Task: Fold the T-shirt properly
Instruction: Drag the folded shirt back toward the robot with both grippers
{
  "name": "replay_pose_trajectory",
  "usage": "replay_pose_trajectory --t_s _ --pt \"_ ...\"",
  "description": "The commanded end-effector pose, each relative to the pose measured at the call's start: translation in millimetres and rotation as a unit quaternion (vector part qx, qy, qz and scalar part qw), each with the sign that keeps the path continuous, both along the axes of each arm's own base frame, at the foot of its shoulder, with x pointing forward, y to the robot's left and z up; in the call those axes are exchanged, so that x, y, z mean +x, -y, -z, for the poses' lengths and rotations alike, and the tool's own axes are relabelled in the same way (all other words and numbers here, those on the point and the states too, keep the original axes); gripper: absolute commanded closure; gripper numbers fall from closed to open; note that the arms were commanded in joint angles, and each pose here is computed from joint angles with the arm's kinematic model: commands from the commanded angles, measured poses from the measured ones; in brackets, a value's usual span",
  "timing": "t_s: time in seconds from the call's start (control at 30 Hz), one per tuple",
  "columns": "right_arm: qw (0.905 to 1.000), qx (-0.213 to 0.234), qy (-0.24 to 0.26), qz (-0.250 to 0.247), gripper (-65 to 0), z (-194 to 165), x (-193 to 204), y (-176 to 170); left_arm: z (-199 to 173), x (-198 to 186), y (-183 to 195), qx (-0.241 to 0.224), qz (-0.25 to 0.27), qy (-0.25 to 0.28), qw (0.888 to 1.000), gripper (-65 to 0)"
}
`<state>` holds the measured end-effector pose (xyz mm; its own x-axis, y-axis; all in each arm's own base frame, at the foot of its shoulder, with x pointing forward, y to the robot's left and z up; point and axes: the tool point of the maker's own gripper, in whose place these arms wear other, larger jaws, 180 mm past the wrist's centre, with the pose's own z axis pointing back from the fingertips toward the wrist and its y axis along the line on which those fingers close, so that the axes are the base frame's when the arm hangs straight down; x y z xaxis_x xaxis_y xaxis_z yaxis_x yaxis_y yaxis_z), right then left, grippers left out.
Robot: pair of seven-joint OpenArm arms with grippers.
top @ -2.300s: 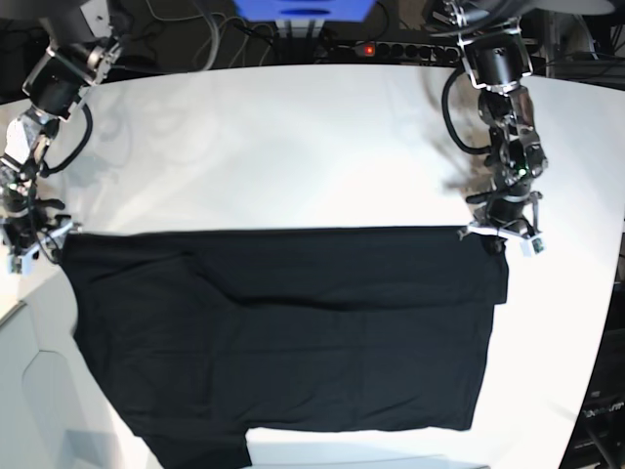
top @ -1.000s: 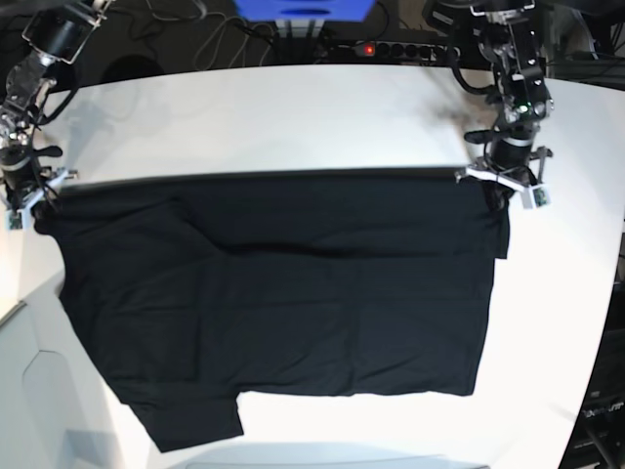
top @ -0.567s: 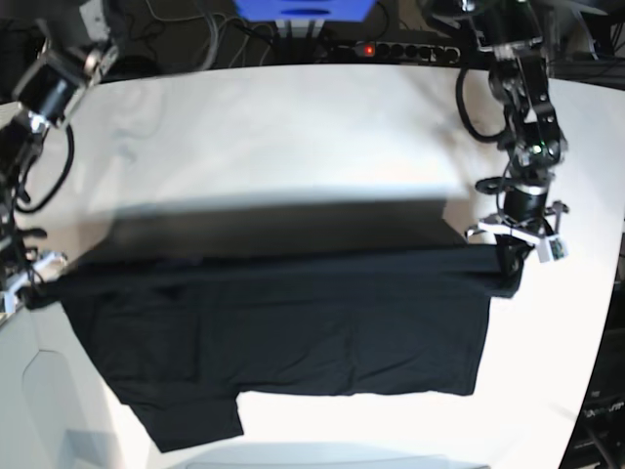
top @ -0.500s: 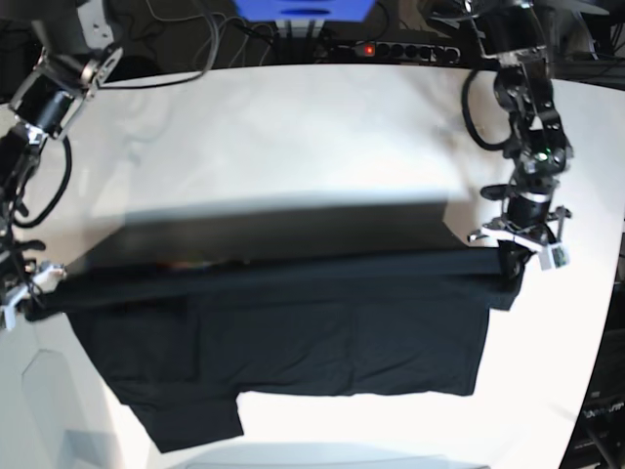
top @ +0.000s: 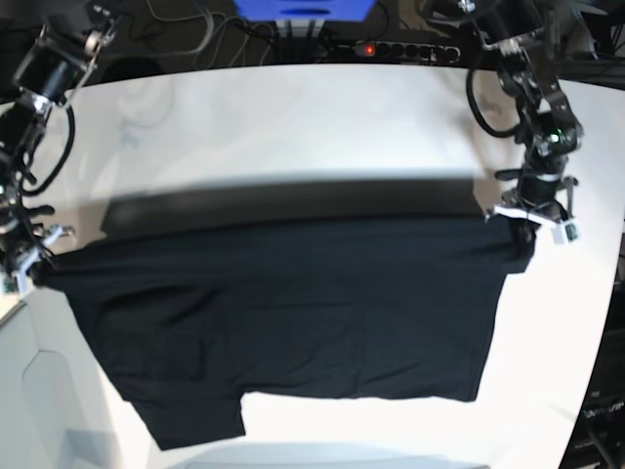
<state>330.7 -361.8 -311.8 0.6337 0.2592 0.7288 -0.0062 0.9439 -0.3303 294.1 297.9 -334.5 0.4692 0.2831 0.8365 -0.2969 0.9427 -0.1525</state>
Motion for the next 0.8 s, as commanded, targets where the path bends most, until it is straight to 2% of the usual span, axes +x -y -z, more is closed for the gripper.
replay_pose_trajectory --t_s 0.0,0.2,0.37,0.6,0.7,0.77 --pt "0.9996 -0.022 0.019 0.007 0.0 -16 -2 9 -20 3 -7 0.02 -0.004 0.028 0.999 -0.4" --pt "0.9994 -0.029 -0.019 0.01 0.0 7 -46 2 0 -27 3 0.013 -0.003 -0.004 1.0 -0.4" --pt "0.9972 -0.03 -0.062 0.028 0.0 29 -86 12 23 -56 5 0.009 -0.003 -0.046 0.999 -0.4" --pt "0.9916 -0.011 -0.115 0.058 0.0 61 -143 13 49 -97 12 -0.005 -0.009 -0.097 0.995 -0.4" --pt "0.9897 -0.008 -0.13 0.058 0.0 68 -154 11 52 -111 17 -0.007 -0.01 -0.108 0.994 -0.4" --pt "0.9891 -0.005 -0.143 0.035 0.0 72 -158 5 50 -118 23 -0.006 -0.004 -0.112 0.994 -0.4"
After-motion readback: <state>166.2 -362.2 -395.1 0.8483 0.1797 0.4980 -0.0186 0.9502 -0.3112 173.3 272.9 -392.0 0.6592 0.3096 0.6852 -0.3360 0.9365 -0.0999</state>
